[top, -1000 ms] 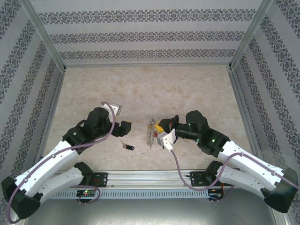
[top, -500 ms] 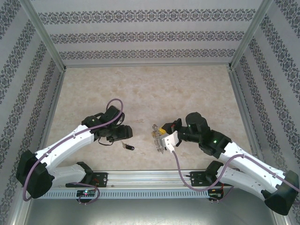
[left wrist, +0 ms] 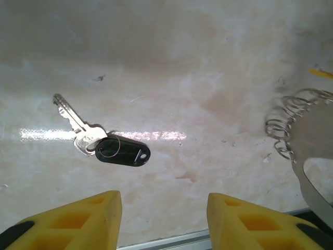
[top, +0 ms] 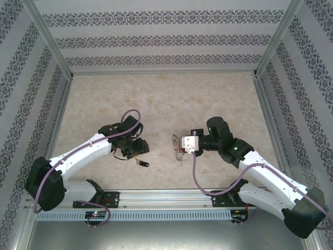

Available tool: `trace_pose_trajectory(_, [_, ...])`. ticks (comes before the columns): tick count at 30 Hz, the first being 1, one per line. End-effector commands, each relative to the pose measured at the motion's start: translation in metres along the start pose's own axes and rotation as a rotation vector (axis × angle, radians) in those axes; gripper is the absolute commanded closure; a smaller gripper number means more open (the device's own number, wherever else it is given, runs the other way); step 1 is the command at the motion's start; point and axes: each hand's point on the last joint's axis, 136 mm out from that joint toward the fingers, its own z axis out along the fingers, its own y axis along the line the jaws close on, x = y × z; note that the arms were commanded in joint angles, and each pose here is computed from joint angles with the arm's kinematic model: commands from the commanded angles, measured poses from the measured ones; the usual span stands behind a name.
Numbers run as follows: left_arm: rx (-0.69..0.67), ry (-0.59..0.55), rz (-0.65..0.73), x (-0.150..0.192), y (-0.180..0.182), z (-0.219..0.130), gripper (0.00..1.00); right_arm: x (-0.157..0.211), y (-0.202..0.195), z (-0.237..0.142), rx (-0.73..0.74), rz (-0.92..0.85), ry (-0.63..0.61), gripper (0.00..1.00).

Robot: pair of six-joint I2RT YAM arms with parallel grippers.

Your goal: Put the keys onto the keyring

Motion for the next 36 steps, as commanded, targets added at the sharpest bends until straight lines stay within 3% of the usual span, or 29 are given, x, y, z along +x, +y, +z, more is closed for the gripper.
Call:
trace_pose_trajectory(1, [-0.019,0.012,-0.109,0.0,0.001,0.001,0.48,-0.018,-0.012,-0.008,0.014,0.009,-0.064,1.0])
trace_pose_trajectory(5, [-0.106,0.048,-0.102,0.003,0.012,0.011,0.48,-0.015,-0.014,-0.01,0.024,0.003,-0.056,1.0])
trace_pose_trajectory(8, [-0.13,0.07,0.041,0.005,0.009,0.025,0.5,-0.013,-0.013,-0.011,0.03,0.006,-0.055,1.0])
trace_pose_trajectory(10, [-0.167,0.111,0.164,0.007,0.01,0.032,0.6,-0.013,-0.012,-0.011,0.034,0.006,-0.057,1.0])
trace_pose_trajectory(15, [-0.301,0.17,0.299,0.007,0.026,0.032,0.67,-0.013,-0.013,-0.019,0.056,0.0,-0.048,1.0])
trace_pose_trajectory(28, [-0.397,0.284,0.406,0.022,0.044,0.056,0.66,-0.013,-0.016,-0.026,0.079,0.0,-0.051,1.0])
trace_pose_trajectory(32, [-0.451,0.259,0.421,0.017,0.056,0.055,0.78,-0.013,-0.017,-0.027,0.084,-0.002,-0.052,1.0])
trace_pose_trajectory(36, [-0.444,0.27,0.445,0.018,0.057,0.063,0.78,-0.014,-0.017,-0.027,0.086,-0.001,-0.053,1.0])
